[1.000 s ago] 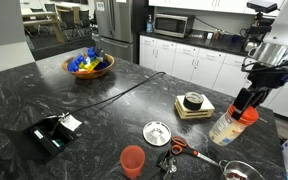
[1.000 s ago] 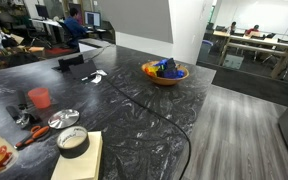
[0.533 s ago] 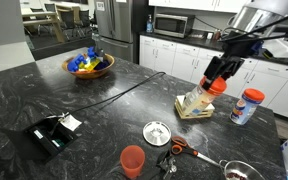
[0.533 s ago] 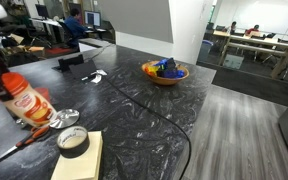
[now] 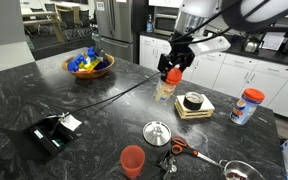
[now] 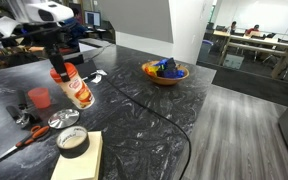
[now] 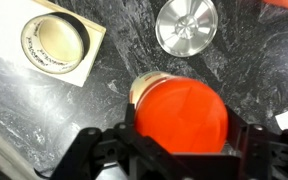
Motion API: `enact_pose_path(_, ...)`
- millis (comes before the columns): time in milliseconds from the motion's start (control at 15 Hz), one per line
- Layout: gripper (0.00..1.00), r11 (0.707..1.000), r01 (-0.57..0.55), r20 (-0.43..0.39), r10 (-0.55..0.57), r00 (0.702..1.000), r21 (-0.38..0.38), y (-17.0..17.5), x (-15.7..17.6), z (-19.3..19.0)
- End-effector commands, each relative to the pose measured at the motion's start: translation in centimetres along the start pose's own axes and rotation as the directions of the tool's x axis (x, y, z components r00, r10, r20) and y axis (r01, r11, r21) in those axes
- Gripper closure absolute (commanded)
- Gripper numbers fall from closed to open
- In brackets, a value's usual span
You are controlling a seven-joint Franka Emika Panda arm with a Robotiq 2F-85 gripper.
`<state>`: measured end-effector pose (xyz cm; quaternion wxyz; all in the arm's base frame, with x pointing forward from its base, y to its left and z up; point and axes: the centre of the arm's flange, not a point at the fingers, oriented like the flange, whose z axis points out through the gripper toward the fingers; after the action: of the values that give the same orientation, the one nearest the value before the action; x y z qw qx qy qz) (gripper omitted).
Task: Move the orange jar toward the middle of the counter
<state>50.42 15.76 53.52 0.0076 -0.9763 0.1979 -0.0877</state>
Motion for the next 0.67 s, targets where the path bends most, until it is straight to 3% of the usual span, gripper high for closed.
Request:
enact_pose_path(0, 0.44, 0.999, -0.042, 0.049, 0.042, 0.998, -0.007, -0.8, 3.6, 1.6)
enact_pose_path(600, 0.44, 0.986, -0.163, 0.255, 0.153, 0.955, 0.020, 1.9, 5.4, 8.1)
